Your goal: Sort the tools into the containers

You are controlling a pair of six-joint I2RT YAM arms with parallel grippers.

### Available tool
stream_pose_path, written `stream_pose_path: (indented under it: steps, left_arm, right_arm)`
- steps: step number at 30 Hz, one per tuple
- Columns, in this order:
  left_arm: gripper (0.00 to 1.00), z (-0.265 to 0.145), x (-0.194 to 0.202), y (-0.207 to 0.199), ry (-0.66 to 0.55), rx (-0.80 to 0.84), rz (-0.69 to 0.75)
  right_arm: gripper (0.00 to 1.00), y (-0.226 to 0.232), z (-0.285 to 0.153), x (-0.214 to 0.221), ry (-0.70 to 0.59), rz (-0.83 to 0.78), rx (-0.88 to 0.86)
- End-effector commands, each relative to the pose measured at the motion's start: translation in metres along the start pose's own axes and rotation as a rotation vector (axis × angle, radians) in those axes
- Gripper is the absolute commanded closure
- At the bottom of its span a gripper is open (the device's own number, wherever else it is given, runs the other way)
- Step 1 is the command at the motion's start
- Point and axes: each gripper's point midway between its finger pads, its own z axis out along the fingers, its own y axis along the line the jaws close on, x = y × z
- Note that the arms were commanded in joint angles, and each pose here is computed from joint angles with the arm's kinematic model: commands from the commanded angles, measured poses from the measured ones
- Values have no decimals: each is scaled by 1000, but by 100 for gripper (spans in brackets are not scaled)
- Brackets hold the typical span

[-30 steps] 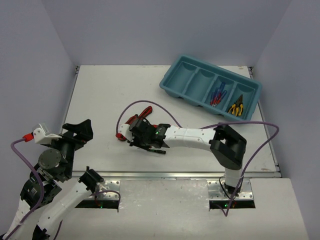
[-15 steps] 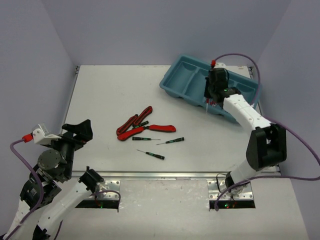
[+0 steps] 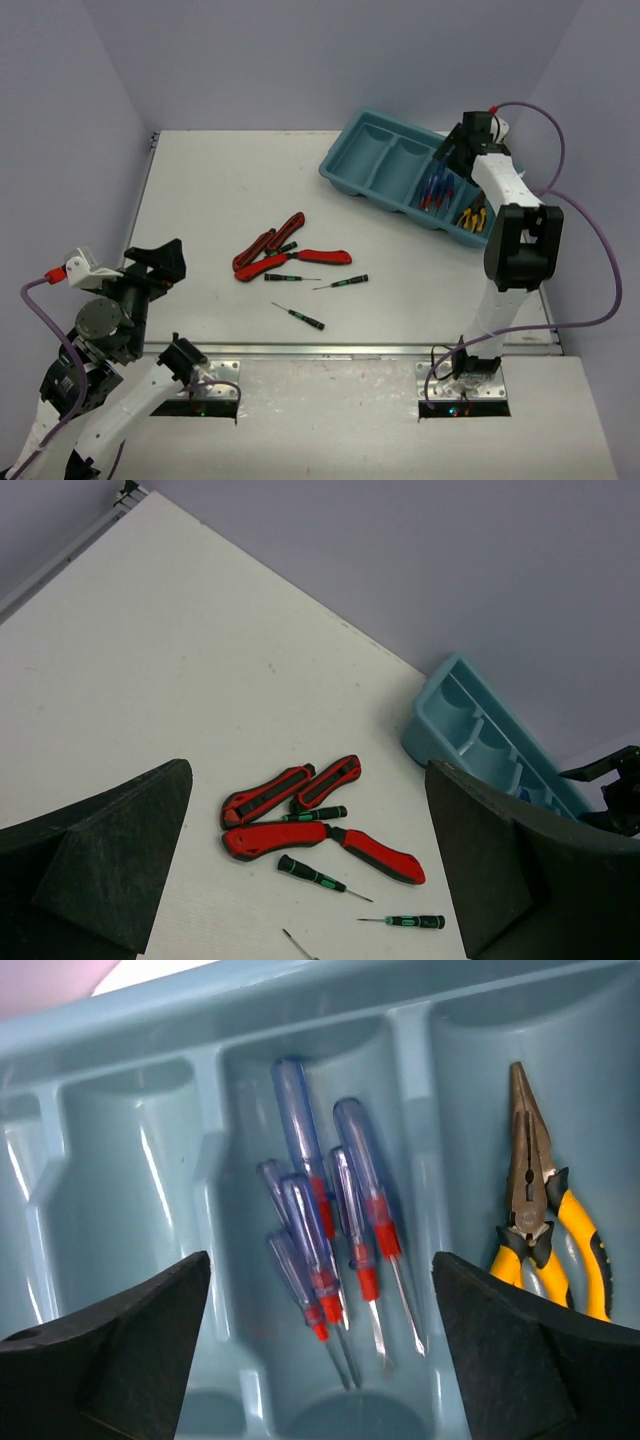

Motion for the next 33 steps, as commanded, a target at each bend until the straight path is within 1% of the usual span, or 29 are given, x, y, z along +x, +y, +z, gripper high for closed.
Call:
stream_pose_path:
  steps: [1, 4, 5, 6, 7, 8, 9, 11, 12, 14, 16, 17, 18, 21, 24, 27, 33]
  left_arm:
    - [0, 1, -8, -7, -16, 13, -5]
    - [0, 3, -6, -9, -10, 14, 2]
    - [0, 3, -6, -9, -9, 11, 4]
    - [0, 4, -6, -9, -10, 8, 6]
    - [0, 4, -6, -9, -10, 8, 7]
    - [0, 4, -6, -9, -9, 6, 6]
    - [0, 4, -6, -8, -10, 6, 6]
    - [0, 3, -6, -7, -11, 3, 4]
    - [0, 3, -6, -7, -11, 5, 2]
    - [0, 2, -7, -7, -14, 9, -2]
    - [0, 2, -7, -7, -15, 10, -3]
    - [0, 2, -7, -7, -15, 10, -3]
    - [0, 2, -7, -7, -15, 8, -3]
    - [0, 1, -7, -7, -14, 11, -5]
    - [0, 0, -8, -6, -19, 13, -9]
    - [0, 0, -9, -6, -21, 15, -12]
    - [0, -2, -11, -5, -28, 21, -22]
  right_arm:
    - [8, 49, -55, -23, -73, -127, -179]
    - [9, 102, -109, 17, -61, -403, -400]
    - [11, 118, -130, 45, -32, -515, -461]
    - [13, 132, -155, 82, 11, -645, -519]
    - [13, 129, -158, 86, 18, -655, -521]
    - [14, 133, -174, 119, 43, -751, -512]
    - [16, 123, -181, 146, 92, -808, -500]
    - [23, 126, -207, 207, 196, -863, -577]
    - [28, 123, -219, 236, 249, -895, -614]
    - [33, 117, -237, 286, 320, -960, -643]
    - [38, 109, -248, 325, 383, -1030, -652]
    - [40, 110, -260, 342, 392, -1062, -662]
    - [40, 109, -269, 359, 403, -1096, -673]
    - [41, 106, -291, 395, 431, -1154, -696]
    - [41, 104, -307, 420, 430, -1211, -700]
    - [41, 105, -321, 436, 428, -1236, -703]
    - [42, 102, -317, 469, 444, -1275, -650]
